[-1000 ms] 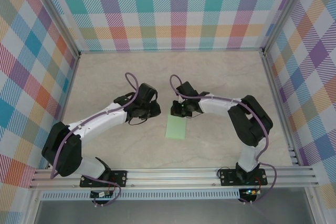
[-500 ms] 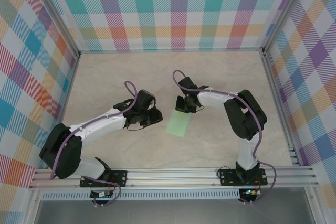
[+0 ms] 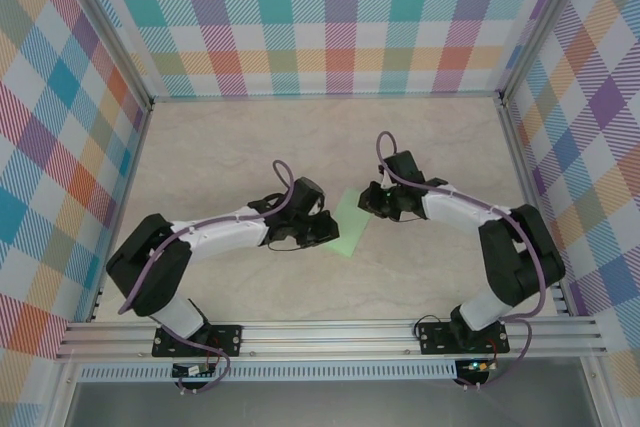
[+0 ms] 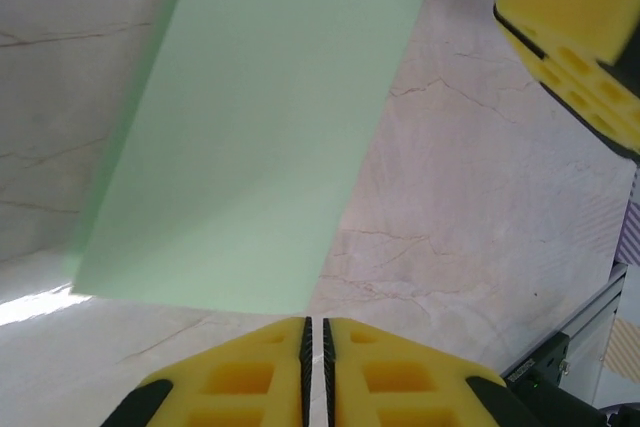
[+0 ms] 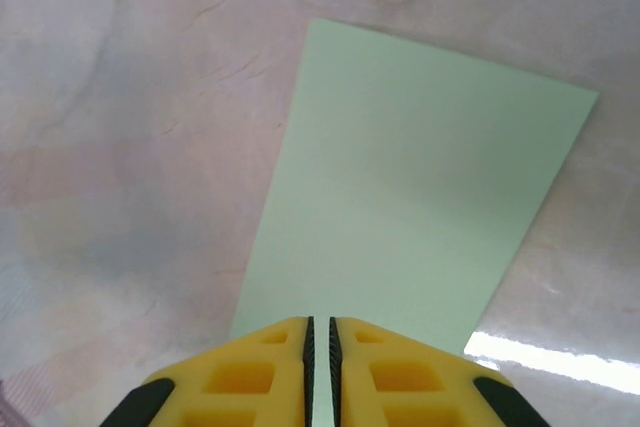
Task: Fold a paper plane with a square sheet of paper (pick it up from the middle)
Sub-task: Rotate the square sheet of paper at the center of the table.
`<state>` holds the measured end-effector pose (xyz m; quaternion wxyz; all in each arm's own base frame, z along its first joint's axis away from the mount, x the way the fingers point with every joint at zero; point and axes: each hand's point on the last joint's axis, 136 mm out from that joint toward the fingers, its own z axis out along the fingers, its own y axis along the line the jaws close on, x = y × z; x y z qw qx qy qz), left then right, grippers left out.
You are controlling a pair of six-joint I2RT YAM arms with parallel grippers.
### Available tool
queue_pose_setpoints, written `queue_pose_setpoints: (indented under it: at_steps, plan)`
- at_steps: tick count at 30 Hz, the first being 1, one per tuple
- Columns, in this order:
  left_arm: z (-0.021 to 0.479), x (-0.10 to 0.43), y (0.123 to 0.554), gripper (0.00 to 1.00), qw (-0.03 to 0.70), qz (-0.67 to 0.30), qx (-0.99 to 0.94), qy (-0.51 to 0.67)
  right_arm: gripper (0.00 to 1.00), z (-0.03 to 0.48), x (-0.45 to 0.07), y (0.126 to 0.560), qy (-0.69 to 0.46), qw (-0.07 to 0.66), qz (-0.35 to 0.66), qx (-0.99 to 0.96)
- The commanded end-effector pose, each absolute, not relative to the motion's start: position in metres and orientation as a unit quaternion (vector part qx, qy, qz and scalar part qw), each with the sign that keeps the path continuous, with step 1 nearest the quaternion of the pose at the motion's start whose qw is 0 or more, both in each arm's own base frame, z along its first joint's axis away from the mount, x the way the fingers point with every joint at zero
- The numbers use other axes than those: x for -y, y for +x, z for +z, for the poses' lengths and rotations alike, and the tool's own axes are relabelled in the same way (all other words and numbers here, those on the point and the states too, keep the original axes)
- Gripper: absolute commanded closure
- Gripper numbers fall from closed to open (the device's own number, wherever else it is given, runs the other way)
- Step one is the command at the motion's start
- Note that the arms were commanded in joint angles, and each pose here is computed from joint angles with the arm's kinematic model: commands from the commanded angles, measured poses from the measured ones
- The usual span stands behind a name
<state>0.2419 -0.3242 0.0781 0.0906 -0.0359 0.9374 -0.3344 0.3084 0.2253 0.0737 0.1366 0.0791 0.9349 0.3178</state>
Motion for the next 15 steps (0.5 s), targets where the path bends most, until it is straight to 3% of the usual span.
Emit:
queue_pose_setpoints:
  at_steps: [1,7,15]
  plan:
    - [0.087,0.356,0.247,0.89,0.088,-0.37,-0.925,-0.022,0.89,0.068,-0.232,0.288,0.055,0.109,0.361,-0.925]
    - [0.069,0.374,0.254,0.95,0.079,-0.358,-0.93,-0.025,0.96,0.048,-0.231,0.277,0.065,0.085,0.364,-0.925]
    - [0.049,0.383,0.252,1.0,0.052,-0.353,-0.934,-0.027,0.98,0.03,-0.229,0.282,0.069,0.072,0.359,-0.928]
